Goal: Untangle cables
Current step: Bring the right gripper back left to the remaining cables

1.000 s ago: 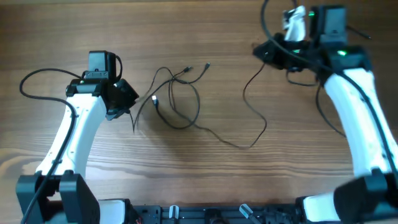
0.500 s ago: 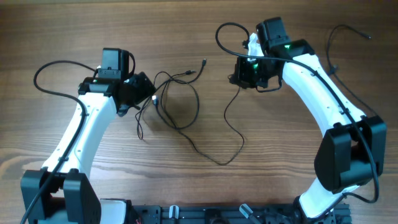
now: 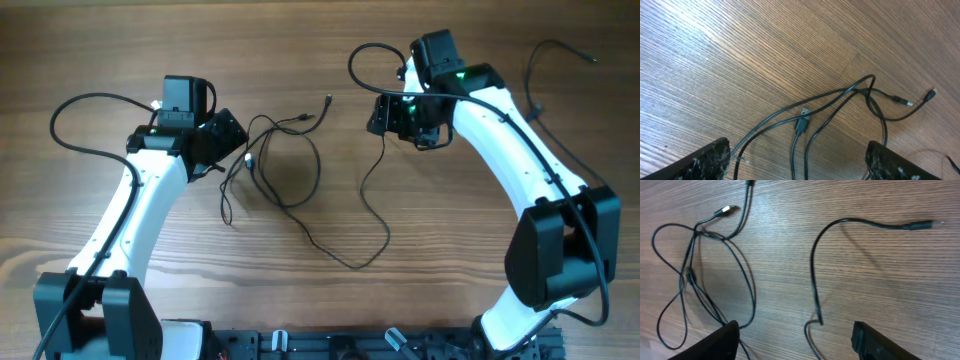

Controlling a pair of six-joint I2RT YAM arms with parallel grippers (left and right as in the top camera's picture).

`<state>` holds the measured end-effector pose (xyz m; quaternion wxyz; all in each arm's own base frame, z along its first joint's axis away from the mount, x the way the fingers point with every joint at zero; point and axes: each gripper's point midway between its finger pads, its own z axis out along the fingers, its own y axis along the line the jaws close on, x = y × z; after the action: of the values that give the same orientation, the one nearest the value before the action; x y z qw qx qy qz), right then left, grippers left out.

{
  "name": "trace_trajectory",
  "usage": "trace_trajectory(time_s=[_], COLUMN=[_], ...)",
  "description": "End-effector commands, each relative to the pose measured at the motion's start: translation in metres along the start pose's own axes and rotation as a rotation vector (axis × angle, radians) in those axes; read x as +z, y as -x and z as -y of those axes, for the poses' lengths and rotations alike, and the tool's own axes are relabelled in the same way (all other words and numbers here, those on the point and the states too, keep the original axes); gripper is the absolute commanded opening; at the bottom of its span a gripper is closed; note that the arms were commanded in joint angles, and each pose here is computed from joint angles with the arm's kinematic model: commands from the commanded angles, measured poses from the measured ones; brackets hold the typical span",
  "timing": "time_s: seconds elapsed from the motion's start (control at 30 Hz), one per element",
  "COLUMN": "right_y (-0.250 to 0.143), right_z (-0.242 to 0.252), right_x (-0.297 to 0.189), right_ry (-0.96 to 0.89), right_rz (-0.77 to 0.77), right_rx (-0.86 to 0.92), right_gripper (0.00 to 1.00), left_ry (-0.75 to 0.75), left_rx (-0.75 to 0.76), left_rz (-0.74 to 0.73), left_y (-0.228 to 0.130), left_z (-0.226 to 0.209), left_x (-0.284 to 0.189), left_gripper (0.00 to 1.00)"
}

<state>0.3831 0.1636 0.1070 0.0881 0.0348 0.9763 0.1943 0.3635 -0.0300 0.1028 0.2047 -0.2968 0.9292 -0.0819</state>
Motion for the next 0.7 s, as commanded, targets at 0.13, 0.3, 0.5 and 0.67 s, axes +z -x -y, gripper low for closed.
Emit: trace_trajectory(time_s=[0.13,0.3,0.5,0.67], right_y=[-0.030,-0.044,-0.046,-0.063], right_z=[-0.056,-0.100,-0.130,-0.157], right_x=[0.016,0.027,0.035,0.053], right_ry=[0.166,0.189,0.181,0.212], right_rz=[-0.093,-0.063,0.006,-0.003], right_rx=[-0.227,-0.328,-0.302,-0.369], right_gripper=[0.76,0.76,0.69,0.69], left_ry=[0.070,0.083,0.156,0.136], left_rx=[-0.037,-0.087,-0.101,-0.251], left_rz=[0.026,0.052,0.071,0.029], left_y=[0.002,0.006,0.010,0.024], left_z=[-0.014,-0.016,-0.034,-0.065], left_x=[0.006,0.006,0.004,0.003], left_gripper=[0.91,0.94,0.97,1.00])
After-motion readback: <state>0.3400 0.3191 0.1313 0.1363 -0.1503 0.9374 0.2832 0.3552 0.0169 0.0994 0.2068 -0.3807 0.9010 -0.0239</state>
